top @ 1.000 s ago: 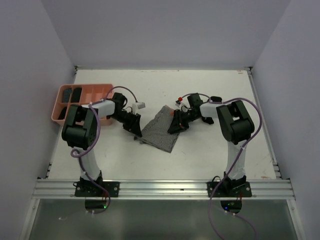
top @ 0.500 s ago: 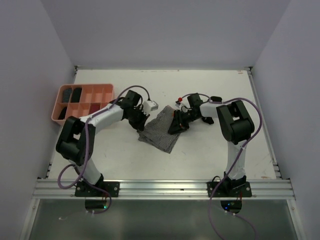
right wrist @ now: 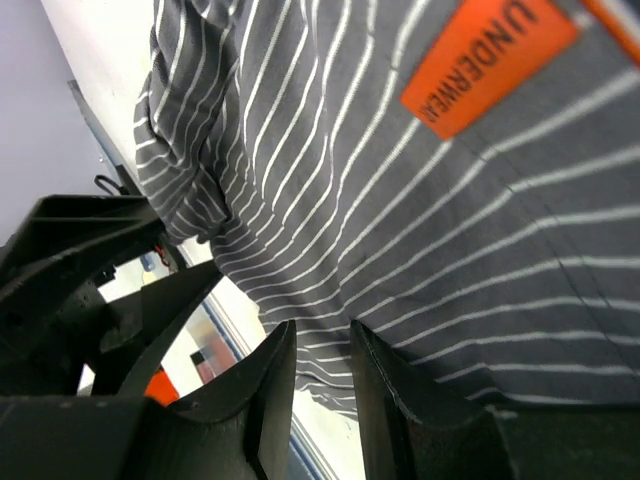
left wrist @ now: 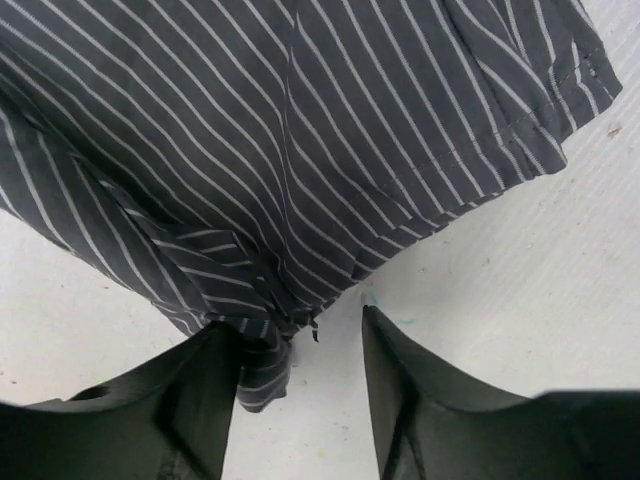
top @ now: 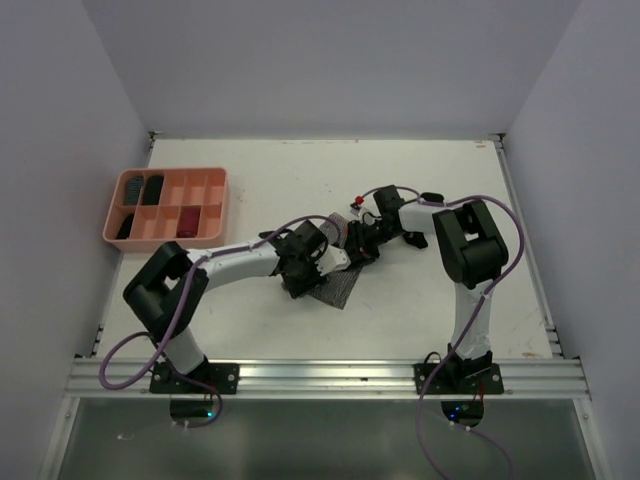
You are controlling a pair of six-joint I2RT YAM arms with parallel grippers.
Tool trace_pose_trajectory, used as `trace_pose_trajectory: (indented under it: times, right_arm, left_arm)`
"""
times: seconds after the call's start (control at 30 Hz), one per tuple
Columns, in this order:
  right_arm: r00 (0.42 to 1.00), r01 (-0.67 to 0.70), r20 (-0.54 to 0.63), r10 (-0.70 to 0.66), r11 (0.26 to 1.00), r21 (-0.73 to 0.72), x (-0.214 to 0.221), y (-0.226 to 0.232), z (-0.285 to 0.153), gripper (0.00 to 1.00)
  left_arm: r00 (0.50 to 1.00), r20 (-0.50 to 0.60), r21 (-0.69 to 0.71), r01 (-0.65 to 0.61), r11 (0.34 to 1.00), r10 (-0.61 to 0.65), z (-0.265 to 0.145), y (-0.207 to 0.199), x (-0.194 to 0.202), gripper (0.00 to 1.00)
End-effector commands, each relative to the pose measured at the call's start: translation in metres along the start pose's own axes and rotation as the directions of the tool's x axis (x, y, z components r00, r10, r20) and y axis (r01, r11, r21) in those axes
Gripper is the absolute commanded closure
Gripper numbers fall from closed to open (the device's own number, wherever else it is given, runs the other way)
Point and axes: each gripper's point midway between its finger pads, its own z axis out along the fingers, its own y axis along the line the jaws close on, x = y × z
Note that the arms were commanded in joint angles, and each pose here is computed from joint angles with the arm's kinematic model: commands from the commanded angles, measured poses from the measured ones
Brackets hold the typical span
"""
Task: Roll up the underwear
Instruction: Fold the underwear
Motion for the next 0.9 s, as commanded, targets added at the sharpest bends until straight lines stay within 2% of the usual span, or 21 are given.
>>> trace_pose_trajectory:
  times: [0.0, 0.13, 0.17, 0.27, 0.43, 0.53, 0.63, 0.67, 0.87]
  right_arm:
    - [0.999, -0.019, -0.036, 0.026, 0.985, 0.173, 0.013, -0.045, 0.007, 0.66]
    - [0.999, -0.01, -0.046, 0.018, 0.986, 0.168, 0.015, -0.043, 0.006, 0.66]
    - [0.999, 0.006, -0.047, 0.002, 0.988, 0.156, 0.013, -0.039, 0.004, 0.66]
    - [0.998, 0.043, -0.04, -0.039, 0.994, 0.105, 0.008, -0.02, -0.004, 0.66]
    - [0.993, 0.118, 0.004, -0.118, 0.993, 0.018, 0.001, 0.024, -0.026, 0.65]
    - [0.988, 0.152, -0.015, -0.152, 0.988, 0.012, 0.01, 0.04, -0.036, 0.62]
    - [0.987, 0.144, -0.077, -0.139, 0.988, 0.062, 0.032, 0.035, -0.041, 0.58]
    - [0.984, 0.148, -0.113, -0.137, 0.984, 0.098, 0.043, 0.03, -0.045, 0.56]
    - [0.965, 0.101, -0.254, -0.061, 0.984, 0.145, 0.086, 0.015, -0.051, 0.53]
  left_arm:
    - [0.999, 0.043, -0.043, 0.006, 0.999, -0.004, -0.02, 0.01, -0.003, 0.44]
    - [0.975, 0.202, -0.01, 0.097, 0.995, -0.093, -0.06, 0.034, -0.024, 0.46]
    - [0.962, 0.236, -0.005, 0.144, 0.99, -0.138, -0.071, 0.055, -0.022, 0.47]
    - [0.937, 0.303, 0.023, 0.174, 0.984, -0.173, -0.092, 0.075, -0.016, 0.49]
    - [0.952, 0.251, 0.158, 0.136, 0.978, -0.173, -0.07, 0.048, 0.012, 0.5]
    - [0.959, 0.258, 0.132, 0.087, 0.987, -0.12, -0.054, 0.04, 0.03, 0.48]
    - [0.963, 0.249, 0.207, 0.053, 0.977, -0.105, -0.047, 0.023, 0.039, 0.46]
    - [0.957, 0.274, 0.192, 0.044, 0.98, -0.097, -0.047, 0.024, 0.036, 0.45]
    - [0.969, 0.243, 0.174, -0.006, 0.985, -0.037, -0.038, 0.027, 0.046, 0.45]
